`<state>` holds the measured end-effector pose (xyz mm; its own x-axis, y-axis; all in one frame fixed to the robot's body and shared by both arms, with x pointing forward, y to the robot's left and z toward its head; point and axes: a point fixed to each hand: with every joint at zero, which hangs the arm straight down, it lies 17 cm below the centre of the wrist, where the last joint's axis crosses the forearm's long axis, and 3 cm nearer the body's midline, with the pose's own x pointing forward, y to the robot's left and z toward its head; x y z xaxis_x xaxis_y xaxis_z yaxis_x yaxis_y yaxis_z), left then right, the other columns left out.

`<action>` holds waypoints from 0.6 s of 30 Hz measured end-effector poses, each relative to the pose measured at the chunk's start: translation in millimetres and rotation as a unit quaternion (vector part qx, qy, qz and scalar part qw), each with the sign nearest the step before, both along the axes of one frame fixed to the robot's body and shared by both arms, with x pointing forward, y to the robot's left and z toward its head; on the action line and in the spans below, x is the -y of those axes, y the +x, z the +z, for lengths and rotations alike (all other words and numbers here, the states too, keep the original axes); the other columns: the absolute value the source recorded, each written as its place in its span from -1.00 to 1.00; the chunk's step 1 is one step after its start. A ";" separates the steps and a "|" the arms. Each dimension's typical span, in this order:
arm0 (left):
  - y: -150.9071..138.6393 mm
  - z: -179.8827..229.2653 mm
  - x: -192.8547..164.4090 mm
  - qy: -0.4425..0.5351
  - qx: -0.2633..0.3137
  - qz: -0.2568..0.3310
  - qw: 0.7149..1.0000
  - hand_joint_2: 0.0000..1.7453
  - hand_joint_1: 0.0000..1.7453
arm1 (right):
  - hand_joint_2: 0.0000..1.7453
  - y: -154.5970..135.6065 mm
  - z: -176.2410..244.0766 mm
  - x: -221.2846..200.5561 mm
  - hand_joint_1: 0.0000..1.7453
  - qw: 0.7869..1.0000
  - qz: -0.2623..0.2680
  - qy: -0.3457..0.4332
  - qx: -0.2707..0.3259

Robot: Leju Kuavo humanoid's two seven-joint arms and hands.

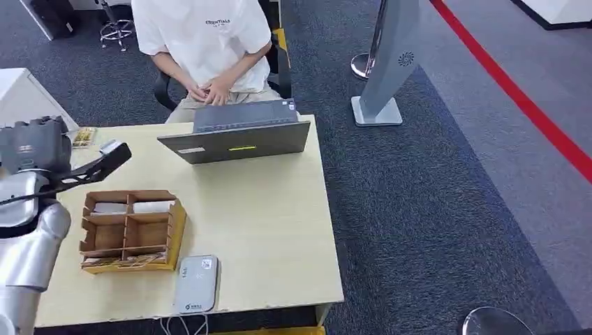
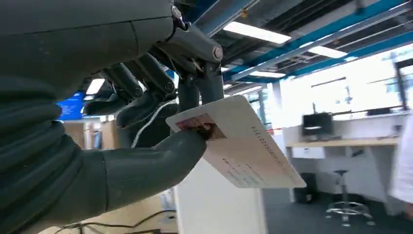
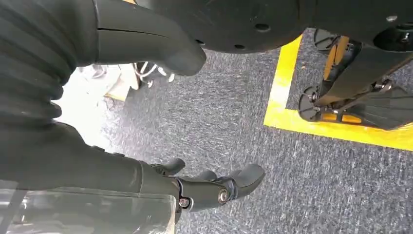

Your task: Pass the card to the sensor for recognition and then transmit it.

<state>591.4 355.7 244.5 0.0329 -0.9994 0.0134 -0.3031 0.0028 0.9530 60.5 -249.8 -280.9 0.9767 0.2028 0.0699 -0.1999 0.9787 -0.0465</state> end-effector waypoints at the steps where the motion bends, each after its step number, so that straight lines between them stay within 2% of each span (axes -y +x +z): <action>1: -3.9 0.6 12.6 0.000 0.004 -0.013 1.000 1.00 1.00 | 1.00 0.2 0.0 0.1 -1.00 1.000 -0.001 0.000 0.000; 4: -18.9 10.0 59.9 0.004 0.028 -0.074 0.997 1.00 1.00 | 1.00 -2.7 -0.4 0.6 -1.00 1.000 -0.007 -0.001 -0.001; 11: -74.8 30.9 185.1 0.004 0.072 -0.200 0.977 1.00 1.00 | 1.00 -0.2 -0.4 1.7 -1.00 1.000 -0.020 0.000 0.007; 14: -91.5 31.4 216.7 0.001 0.072 -0.234 0.969 1.00 1.00 | 1.00 0.4 -0.4 2.4 -1.00 1.000 -0.027 0.000 0.008; 18: -112.7 3.4 237.2 -0.038 0.029 -0.271 0.961 1.00 1.00 | 1.00 -1.5 -0.6 3.4 -1.00 0.999 -0.037 -0.001 0.003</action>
<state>478.7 118.6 247.8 -0.4948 -0.8659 0.0737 -0.2902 0.2445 0.9252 59.0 -253.2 -281.5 0.9886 0.1301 0.0762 -0.1266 0.9907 -0.0492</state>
